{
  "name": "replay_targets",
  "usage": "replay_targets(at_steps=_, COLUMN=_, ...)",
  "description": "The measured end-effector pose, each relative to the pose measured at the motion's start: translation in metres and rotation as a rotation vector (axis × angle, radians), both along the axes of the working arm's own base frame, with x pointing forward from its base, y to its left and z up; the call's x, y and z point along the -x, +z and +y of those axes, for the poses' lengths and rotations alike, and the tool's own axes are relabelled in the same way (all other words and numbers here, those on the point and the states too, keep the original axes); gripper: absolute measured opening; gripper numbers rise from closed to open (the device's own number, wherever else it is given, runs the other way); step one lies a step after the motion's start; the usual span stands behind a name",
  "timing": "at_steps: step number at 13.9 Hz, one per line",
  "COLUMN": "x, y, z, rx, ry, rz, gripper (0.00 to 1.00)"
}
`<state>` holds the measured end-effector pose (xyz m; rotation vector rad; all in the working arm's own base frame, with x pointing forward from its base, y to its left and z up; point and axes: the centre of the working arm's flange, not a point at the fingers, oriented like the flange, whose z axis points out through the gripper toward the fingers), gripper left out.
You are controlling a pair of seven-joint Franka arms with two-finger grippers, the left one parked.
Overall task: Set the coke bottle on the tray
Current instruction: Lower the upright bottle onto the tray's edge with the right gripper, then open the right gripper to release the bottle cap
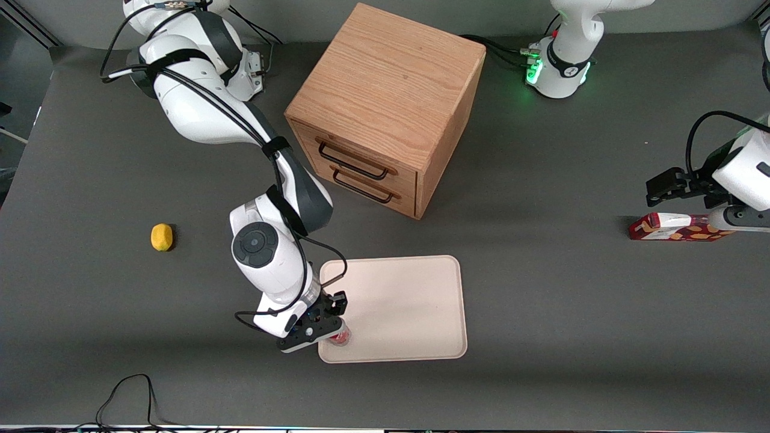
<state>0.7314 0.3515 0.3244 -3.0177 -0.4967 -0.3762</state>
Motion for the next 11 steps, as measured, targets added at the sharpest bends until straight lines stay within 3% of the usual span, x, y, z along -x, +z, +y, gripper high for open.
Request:
replay_targets(at_steps=5, x=0.0011, y=0.0009, z=-0.0013, rx=0.010, ry=-0.001, rz=0.019, gripper=0.32)
replay_targets(at_steps=6, x=0.0009, y=0.0008, z=-0.0023, rx=0.012, ry=-0.003, rz=0.022, gripper=0.37)
replay_targets(at_steps=9, x=-0.0006, y=0.0009, z=-0.0064, rx=0.016, ry=-0.008, rz=0.026, gripper=0.65)
replay_targets(at_steps=11, x=-0.0007, y=0.0017, z=-0.0063, rx=0.016, ry=-0.008, rz=0.025, gripper=0.89)
